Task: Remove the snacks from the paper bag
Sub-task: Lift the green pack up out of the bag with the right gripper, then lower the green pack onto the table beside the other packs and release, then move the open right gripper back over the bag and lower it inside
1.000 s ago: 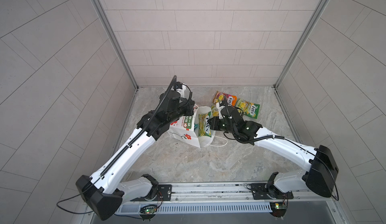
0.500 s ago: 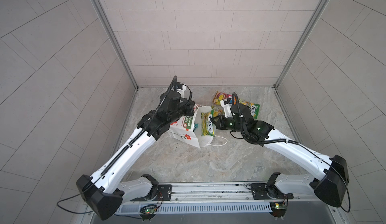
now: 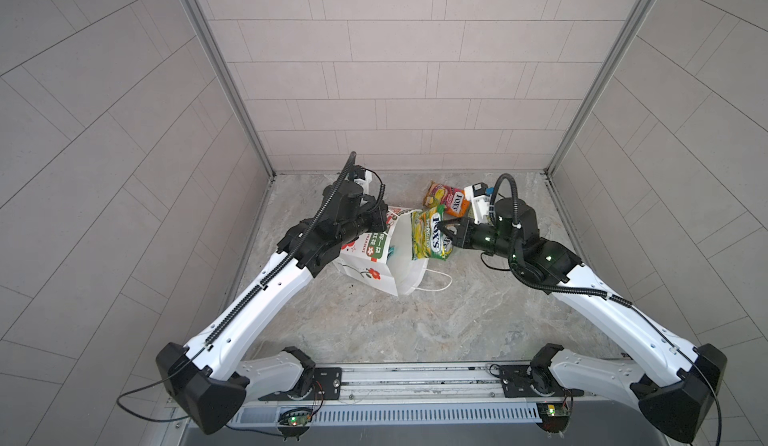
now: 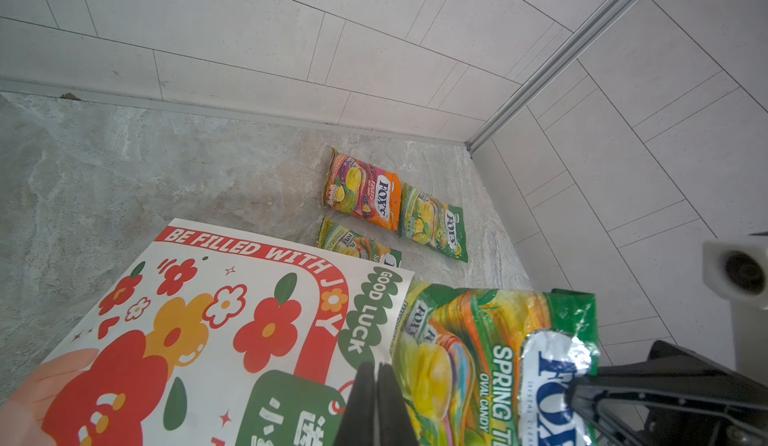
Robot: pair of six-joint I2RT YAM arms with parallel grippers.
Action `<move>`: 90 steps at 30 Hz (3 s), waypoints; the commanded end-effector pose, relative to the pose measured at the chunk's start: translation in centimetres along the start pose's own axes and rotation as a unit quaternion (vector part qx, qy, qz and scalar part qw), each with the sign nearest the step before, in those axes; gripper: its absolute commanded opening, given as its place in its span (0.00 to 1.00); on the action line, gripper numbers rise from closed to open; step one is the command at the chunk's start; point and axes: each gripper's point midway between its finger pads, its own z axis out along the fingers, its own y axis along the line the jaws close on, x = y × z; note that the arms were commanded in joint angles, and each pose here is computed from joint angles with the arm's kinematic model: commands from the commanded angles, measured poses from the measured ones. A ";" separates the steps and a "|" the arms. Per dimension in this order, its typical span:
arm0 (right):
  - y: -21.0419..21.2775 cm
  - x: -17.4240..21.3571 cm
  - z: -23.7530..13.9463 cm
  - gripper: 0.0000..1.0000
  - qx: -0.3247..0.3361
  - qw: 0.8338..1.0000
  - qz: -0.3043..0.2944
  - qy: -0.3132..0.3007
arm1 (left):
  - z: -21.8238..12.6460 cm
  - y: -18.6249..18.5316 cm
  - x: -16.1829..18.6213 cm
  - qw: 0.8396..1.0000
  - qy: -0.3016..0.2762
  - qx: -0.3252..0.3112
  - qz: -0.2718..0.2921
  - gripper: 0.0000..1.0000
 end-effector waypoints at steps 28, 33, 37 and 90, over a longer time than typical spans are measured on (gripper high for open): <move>-15.6 -4.1 -4.0 0.00 0.164 0.982 0.068 -0.063 | -0.1 -0.1 0.0 1.000 0.004 0.000 0.002 0.00; -18.1 -4.2 -1.1 0.00 0.164 0.980 0.093 -0.056 | -0.1 -0.1 0.0 1.000 0.004 0.002 0.002 0.00; -19.5 -4.6 0.6 0.00 0.162 0.979 0.106 -0.060 | -0.1 -0.1 0.0 1.000 0.004 0.000 0.002 0.00; -18.3 4.0 -1.5 0.58 0.131 0.990 0.053 0.021 | -3.1 -3.4 2.3 0.991 0.059 0.104 0.061 0.00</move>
